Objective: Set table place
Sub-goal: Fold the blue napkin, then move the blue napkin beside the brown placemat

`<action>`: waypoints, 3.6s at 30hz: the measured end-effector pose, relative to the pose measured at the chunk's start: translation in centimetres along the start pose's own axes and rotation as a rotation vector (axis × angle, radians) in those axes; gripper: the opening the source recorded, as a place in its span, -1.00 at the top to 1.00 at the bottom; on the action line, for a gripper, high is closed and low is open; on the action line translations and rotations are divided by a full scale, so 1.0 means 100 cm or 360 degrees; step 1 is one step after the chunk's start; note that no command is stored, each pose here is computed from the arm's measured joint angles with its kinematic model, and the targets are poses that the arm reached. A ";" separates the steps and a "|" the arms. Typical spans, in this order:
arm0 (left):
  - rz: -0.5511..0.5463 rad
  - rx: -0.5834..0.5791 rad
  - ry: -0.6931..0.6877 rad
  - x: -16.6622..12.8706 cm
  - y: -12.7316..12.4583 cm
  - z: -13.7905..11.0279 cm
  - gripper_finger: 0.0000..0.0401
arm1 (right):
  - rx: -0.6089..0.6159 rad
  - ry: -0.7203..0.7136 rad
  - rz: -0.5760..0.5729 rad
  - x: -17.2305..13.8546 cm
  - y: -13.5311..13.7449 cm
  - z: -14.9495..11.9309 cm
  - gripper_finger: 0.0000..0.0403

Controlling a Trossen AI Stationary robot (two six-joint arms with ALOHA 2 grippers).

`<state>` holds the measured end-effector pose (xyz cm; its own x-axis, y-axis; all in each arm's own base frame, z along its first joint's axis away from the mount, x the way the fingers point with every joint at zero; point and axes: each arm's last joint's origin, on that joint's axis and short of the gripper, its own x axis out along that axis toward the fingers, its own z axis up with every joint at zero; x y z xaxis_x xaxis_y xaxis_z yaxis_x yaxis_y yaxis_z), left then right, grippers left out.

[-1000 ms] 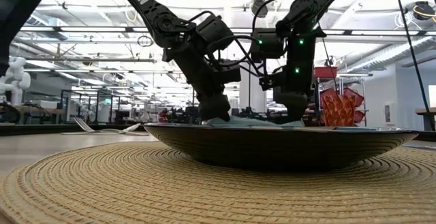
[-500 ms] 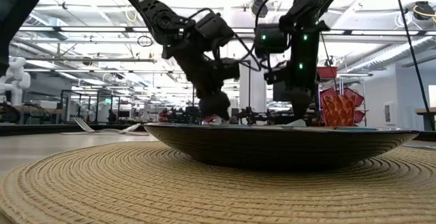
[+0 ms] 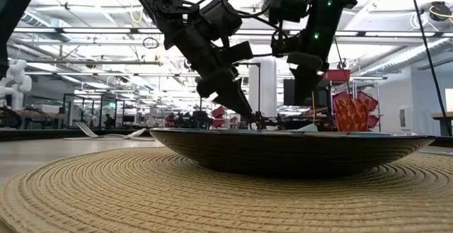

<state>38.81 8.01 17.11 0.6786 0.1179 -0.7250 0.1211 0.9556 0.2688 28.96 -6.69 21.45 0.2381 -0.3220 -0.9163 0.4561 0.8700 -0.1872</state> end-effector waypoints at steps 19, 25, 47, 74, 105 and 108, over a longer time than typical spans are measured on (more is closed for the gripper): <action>-0.0018 -0.0259 0.0159 0.044 0.022 -0.044 -0.01 | 0.0287 0.0181 -0.0012 0.081 -0.034 -0.031 0.41; -0.0030 -0.0296 0.0194 0.050 0.021 -0.049 -0.01 | 0.0325 0.0206 -0.0094 0.082 -0.045 -0.034 0.41; 0.0131 -0.0229 0.0113 0.001 0.037 -0.007 -0.01 | 0.0382 -0.0094 0.0098 0.037 -0.028 -0.025 0.41; -0.0143 -0.0249 0.0387 0.028 0.055 -0.058 -0.01 | 0.0346 0.0040 0.0049 0.067 -0.017 -0.028 0.41; -0.0358 -0.0608 0.1221 -0.020 -0.004 -0.092 -0.01 | -0.0035 -0.1149 -0.0066 -0.086 -0.006 -0.022 0.41; -0.0314 -0.0663 0.1178 -0.025 -0.014 -0.095 -0.01 | -0.0048 -0.1253 -0.0093 -0.107 -0.006 -0.031 0.41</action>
<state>30.09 8.95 12.53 0.0102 -0.0530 -0.9985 -0.1859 0.9811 -0.0540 23.49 -2.64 30.24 0.7567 -0.5271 -0.3868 0.4657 0.8498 -0.2469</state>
